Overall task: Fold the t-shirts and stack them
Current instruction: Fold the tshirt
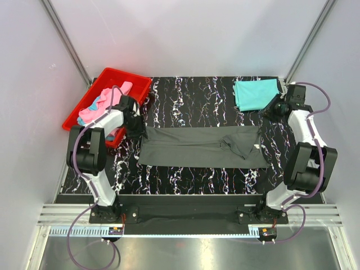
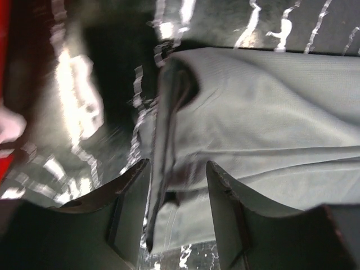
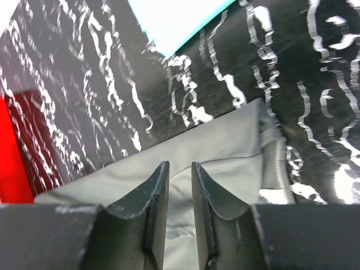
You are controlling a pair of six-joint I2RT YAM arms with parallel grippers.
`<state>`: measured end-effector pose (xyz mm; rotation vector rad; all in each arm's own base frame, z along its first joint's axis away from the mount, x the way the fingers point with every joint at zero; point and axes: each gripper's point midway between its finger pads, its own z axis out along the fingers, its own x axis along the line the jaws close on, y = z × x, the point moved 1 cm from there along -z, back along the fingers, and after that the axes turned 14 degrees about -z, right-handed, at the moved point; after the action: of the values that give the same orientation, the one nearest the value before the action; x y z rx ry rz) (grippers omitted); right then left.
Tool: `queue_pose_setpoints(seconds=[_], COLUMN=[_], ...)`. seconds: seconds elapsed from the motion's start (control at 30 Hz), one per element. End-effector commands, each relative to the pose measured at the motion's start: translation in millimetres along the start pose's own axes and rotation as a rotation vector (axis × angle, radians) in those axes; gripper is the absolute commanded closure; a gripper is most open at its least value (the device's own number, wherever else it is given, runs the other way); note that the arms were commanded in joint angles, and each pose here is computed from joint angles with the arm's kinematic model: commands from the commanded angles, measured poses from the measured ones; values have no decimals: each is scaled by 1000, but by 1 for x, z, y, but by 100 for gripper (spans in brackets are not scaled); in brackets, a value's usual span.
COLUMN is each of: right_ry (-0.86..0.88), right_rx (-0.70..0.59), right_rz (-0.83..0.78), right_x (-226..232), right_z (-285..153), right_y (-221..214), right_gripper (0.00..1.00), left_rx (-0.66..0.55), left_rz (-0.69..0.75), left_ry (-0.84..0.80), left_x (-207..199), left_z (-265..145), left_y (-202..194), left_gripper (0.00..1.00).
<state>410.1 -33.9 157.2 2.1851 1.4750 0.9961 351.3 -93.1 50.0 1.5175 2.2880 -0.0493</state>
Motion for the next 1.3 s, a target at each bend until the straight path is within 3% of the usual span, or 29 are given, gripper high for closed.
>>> queue_pose_setpoints(seconds=[0.0,0.13,0.47,0.57,0.73,1.03,1.27], right_ry=[61,76,95,93,93,86,88], right_rx=[16,18,10,6,6,7,7], right_rz=[-56,-80,-88,-90,-92,-91,-92], right_x=[20,24,28,28,28,26,27], right_z=[-10,-13,-9,-9,-10,-10,-10], right_y=[-8,-12,-6,-4,-5,-8,-8], right_gripper=[71,71,71,71,72,72,72], left_rx=[-34,-30,-8,-11,-14,-72,-85], left_rz=[99,112,103,105,103,88,76], left_ry=[-158,-155,-84,-88,-102,-106,-34], left_x=[-32,-33,-20,-20,-24,-33,-19], left_z=[2,9,16,12,3,-28,-23], left_y=[16,21,17,16,15,13,6], left_gripper=[53,60,63,74,100,100,100])
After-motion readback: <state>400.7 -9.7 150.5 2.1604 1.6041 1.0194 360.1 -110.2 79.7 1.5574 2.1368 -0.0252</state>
